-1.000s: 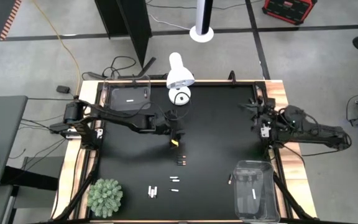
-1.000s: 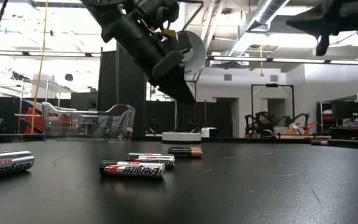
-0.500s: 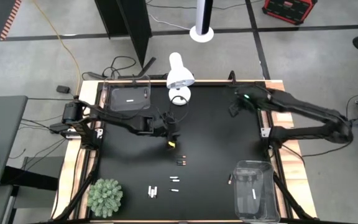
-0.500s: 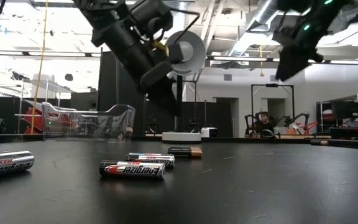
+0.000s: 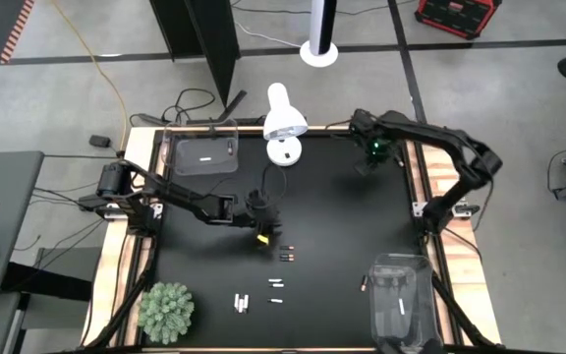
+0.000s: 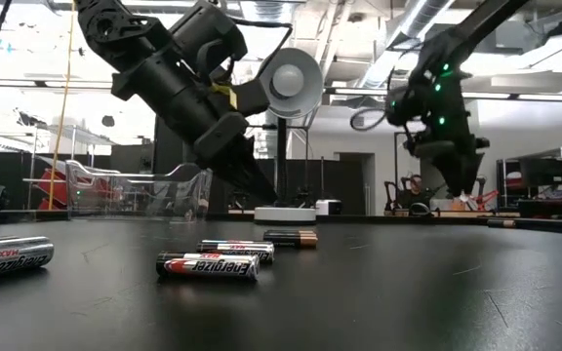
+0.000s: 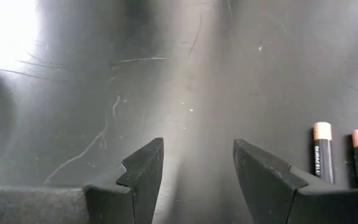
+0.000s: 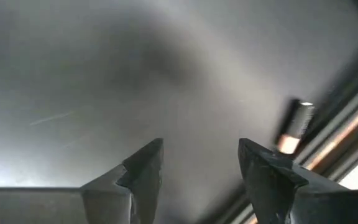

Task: Sort batteries
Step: Put the black battery into the top transparent bin

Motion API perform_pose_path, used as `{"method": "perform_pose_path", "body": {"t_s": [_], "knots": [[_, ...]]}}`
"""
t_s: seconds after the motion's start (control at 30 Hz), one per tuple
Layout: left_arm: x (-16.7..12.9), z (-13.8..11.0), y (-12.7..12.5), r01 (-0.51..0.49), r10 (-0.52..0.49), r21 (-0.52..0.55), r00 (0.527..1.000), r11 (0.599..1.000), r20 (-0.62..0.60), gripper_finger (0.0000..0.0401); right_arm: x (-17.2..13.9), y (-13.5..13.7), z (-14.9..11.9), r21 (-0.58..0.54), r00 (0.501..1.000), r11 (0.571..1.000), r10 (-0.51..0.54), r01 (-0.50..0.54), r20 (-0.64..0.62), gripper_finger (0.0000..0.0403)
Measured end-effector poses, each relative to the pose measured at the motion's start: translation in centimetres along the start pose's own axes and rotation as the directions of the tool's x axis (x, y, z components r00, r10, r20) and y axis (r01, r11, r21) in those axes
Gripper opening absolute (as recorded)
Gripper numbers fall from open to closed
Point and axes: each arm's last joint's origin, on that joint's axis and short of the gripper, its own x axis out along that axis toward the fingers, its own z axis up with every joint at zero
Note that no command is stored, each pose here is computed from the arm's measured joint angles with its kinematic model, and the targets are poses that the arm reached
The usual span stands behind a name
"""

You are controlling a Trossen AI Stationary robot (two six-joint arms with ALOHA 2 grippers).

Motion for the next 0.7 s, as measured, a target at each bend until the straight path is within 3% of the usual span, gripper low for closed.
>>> {"method": "perform_pose_path", "body": {"t_s": [0.2, 0.33, 0.53, 0.7], "knots": [[-0.1, 0.0, -0.5, 0.012, -0.012, 0.02, 1.0, 1.0, 0.001, 0.0189, 2.5, -3.4, 1.0, 0.057, 0.992, 0.996, -0.059, 0.065, -0.116, 0.0225], [-0.2, 0.0, -0.6, 0.015, -0.015, 0.024, 1.0, 1.0, 0.002, 0.0189, 2.1, -4.2, 1.5, 0.066, 0.992, 0.996, -0.045, 0.053, -0.121, 0.0225], [-0.2, -0.1, -0.6, 0.015, -0.015, 0.038, 1.0, 0.999, 0.001, 0.0189, 1.9, -3.6, 1.3, 0.067, 0.987, 0.997, -0.037, 0.048, -0.155, 0.0225], [-0.2, -0.1, -0.6, 0.015, -0.015, 0.038, 1.0, 0.999, 0.001, 0.0189, 0.4, -0.8, 0.8, 0.005, 0.994, 0.999, -0.049, 0.05, -0.101, 0.0225]]}}
